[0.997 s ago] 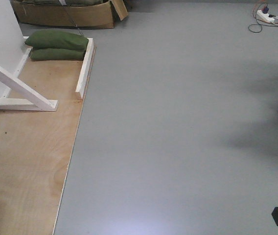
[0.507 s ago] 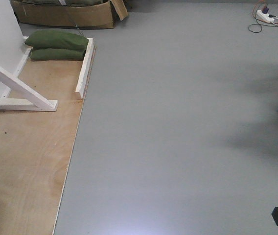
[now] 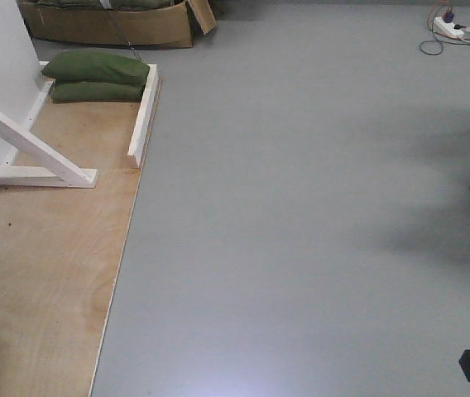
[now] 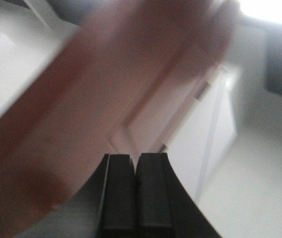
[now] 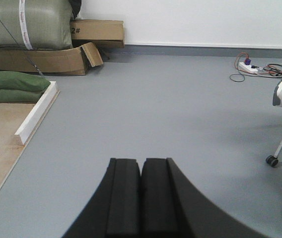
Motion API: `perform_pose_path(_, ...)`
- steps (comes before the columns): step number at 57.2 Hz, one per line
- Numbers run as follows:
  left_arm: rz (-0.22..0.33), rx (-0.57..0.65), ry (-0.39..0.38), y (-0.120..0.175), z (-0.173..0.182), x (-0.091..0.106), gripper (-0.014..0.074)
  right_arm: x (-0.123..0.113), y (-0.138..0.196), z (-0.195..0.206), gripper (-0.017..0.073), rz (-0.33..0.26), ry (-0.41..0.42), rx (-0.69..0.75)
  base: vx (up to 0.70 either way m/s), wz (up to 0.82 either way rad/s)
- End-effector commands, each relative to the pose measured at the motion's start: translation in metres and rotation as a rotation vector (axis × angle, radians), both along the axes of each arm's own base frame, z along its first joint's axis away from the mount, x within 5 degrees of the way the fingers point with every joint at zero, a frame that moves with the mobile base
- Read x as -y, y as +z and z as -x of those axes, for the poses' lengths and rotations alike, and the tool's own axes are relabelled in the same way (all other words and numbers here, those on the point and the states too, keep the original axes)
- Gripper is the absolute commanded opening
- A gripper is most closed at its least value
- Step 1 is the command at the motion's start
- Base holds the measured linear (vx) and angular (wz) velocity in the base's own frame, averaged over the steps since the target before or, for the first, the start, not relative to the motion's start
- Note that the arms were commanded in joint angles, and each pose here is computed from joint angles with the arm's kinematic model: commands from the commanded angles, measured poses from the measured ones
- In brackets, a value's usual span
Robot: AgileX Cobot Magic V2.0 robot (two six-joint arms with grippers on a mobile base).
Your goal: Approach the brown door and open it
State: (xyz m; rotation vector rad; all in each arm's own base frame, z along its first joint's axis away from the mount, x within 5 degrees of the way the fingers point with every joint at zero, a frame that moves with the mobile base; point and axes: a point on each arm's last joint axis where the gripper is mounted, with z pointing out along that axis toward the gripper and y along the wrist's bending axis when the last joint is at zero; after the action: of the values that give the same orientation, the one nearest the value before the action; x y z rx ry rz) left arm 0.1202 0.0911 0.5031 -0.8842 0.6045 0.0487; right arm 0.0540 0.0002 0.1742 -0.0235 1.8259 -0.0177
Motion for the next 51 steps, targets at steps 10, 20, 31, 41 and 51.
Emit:
perform_pose_path(10,0.306,0.206,0.435,0.014,0.022,-0.030,-0.0003,0.000,0.006,-0.001,0.0000,0.013,-0.001,0.087,0.00,0.00)
perform_pose_path(20,0.317,0.194,0.416,0.023,0.007,-0.047,-0.0003,0.000,0.006,-0.001,0.0000,0.013,-0.001,0.087,0.00,0.00)
perform_pose_path(31,0.266,0.068,0.269,0.021,-0.021,-0.077,-0.0003,0.000,0.006,-0.001,0.0000,0.013,-0.001,0.087,0.00,0.00)
perform_pose_path(41,0.281,0.019,0.225,0.012,-0.024,-0.103,-0.0003,0.000,0.006,-0.001,0.0000,0.013,-0.001,0.087,0.00,0.00)
perform_pose_path(51,0.276,-0.021,0.218,0.006,-0.020,-0.123,-0.0003,0.000,0.006,-0.001,0.0000,0.013,-0.001,0.087,0.00,0.00)
